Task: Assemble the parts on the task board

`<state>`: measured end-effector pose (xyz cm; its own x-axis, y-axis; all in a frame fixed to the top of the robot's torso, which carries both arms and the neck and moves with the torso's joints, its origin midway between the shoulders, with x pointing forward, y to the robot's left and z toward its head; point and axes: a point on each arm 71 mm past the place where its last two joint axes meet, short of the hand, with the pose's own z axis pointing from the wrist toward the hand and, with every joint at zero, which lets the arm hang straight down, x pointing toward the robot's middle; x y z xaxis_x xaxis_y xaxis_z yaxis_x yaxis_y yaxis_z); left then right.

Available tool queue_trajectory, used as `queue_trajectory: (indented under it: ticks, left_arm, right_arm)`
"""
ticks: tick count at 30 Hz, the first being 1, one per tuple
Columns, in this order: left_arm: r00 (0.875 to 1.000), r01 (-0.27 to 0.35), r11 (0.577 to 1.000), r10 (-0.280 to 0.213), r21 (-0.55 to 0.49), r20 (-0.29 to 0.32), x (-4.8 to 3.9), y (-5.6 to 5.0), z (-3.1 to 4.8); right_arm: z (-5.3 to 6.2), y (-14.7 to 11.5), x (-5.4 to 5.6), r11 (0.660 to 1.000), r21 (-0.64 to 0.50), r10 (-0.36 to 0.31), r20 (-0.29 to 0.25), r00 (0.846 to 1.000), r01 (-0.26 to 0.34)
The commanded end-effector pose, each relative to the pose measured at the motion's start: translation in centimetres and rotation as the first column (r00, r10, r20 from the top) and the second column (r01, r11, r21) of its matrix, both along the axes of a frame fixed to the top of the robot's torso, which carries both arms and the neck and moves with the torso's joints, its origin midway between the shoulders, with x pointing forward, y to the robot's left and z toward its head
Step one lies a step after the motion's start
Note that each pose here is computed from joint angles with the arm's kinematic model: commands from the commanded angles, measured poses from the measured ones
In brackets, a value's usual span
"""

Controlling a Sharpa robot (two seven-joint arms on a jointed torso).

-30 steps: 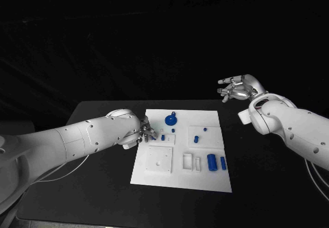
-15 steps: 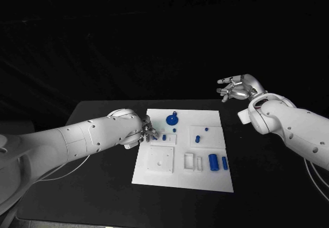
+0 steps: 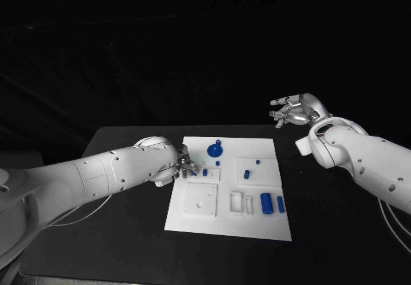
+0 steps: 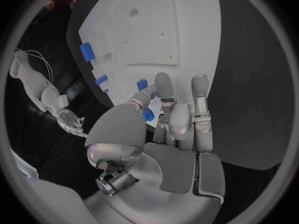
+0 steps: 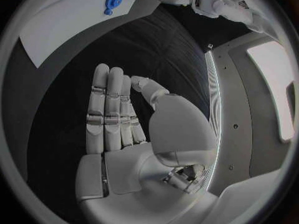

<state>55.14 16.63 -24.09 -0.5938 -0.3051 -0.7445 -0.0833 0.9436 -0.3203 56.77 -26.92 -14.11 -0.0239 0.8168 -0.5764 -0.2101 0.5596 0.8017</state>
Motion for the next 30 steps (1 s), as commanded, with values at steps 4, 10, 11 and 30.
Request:
queue_trajectory:
  ticks: [4,10,11,30]
  left_arm:
    - [0.999,0.042,0.999,-0.042,-0.004,-0.032,-0.46,-0.86,-0.49]
    - [0.999,0.039,0.999,-0.039,-0.004,-0.030,-0.44,-0.85,-0.47]
    - [0.999,0.039,0.999,-0.039,-0.005,-0.030,-0.44,-0.85,-0.47]
    - [1.000,0.020,1.000,-0.020,-0.001,-0.021,-0.29,-0.46,-0.43]
  right_arm:
    - [-0.01,0.18,-0.02,1.000,-0.007,0.017,-0.001,1.000,-0.017]
    - [-0.02,0.17,-0.02,1.000,-0.007,0.017,-0.001,1.000,-0.017]
    - [-0.02,0.17,-0.01,1.000,-0.007,0.017,-0.001,1.000,-0.017]
    - [-0.05,0.11,-0.01,1.000,-0.008,0.017,-0.002,1.000,-0.017]
